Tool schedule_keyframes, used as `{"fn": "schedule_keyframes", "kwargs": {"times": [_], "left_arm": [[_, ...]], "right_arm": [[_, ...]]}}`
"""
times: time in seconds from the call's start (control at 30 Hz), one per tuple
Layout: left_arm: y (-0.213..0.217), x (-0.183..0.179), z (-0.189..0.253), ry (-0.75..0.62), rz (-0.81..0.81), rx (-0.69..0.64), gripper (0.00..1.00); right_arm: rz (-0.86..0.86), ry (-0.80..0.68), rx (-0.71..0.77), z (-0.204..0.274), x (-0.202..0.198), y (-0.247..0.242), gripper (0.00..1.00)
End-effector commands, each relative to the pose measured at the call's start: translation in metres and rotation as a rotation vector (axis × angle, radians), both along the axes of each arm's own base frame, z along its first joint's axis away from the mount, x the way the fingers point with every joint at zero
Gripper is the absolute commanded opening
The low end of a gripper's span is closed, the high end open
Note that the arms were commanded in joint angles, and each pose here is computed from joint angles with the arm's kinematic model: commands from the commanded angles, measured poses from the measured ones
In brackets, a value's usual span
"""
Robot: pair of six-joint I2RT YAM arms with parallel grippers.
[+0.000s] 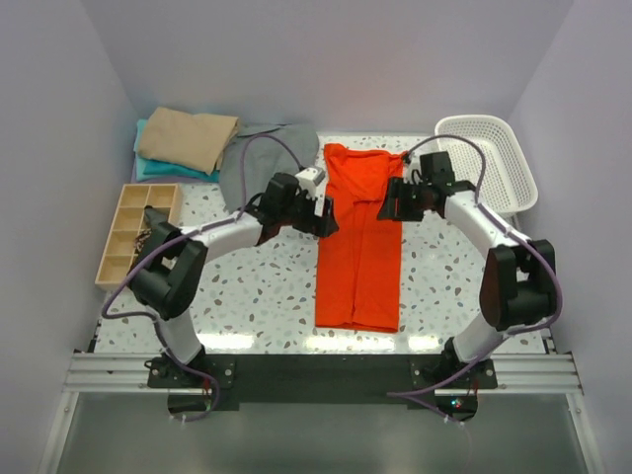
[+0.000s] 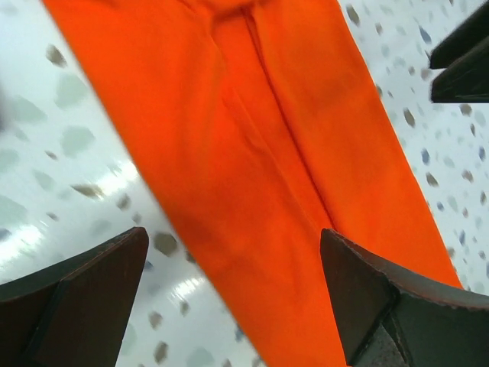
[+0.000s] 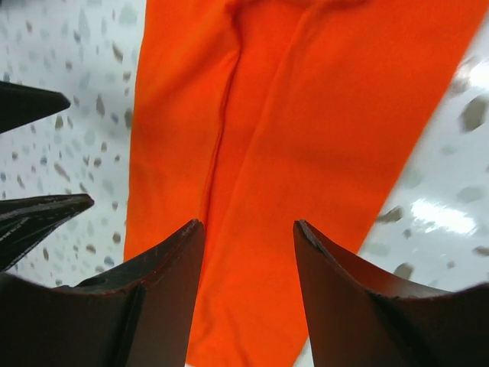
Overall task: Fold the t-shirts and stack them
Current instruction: Fold the tshirt
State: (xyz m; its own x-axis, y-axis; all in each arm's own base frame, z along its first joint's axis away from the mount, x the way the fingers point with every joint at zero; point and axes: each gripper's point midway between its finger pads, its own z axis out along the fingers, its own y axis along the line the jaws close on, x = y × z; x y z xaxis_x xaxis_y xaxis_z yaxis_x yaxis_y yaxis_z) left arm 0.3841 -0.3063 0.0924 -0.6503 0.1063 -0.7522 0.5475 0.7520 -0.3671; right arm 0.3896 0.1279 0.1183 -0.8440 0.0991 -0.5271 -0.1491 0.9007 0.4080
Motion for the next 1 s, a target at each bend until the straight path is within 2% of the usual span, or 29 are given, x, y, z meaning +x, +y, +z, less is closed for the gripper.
{"fn": "schedule_keyframes", "kwargs": {"times": [0.0, 0.17, 0.27, 0.47, 0.7, 0.97], "left_arm": [[-0.025, -0.063, 0.009, 0.026, -0.092, -0.078, 1.00], [-0.039, -0.125, -0.027, 0.145, -0.183, -0.107, 1.00], [-0.047, -0.147, -0.036, 0.176, -0.227, -0.086, 1.00], [-0.033, -0.149, -0.045, 0.159, -0.136, 0.011, 1.00], [-0.031, -0.160, -0.064, 0.183, -0.130, 0.069, 1.00], [-0.016, -0.183, -0.097, 0.244, -0.112, 0.129, 1.00]], "right_arm": [[0.057, 0.109, 0.031, -0.017, -0.063, 0.022, 0.54], [0.087, 0.159, 0.069, -0.035, -0.105, 0.035, 0.54], [0.100, 0.192, 0.048, -0.046, -0.126, 0.036, 0.54], [0.111, 0.194, -0.047, -0.053, -0.149, 0.037, 0.53], [0.115, 0.228, -0.083, -0.077, -0.160, 0.043, 0.53], [0.013, 0.266, -0.266, -0.096, -0.169, 0.009, 0.52]]}}
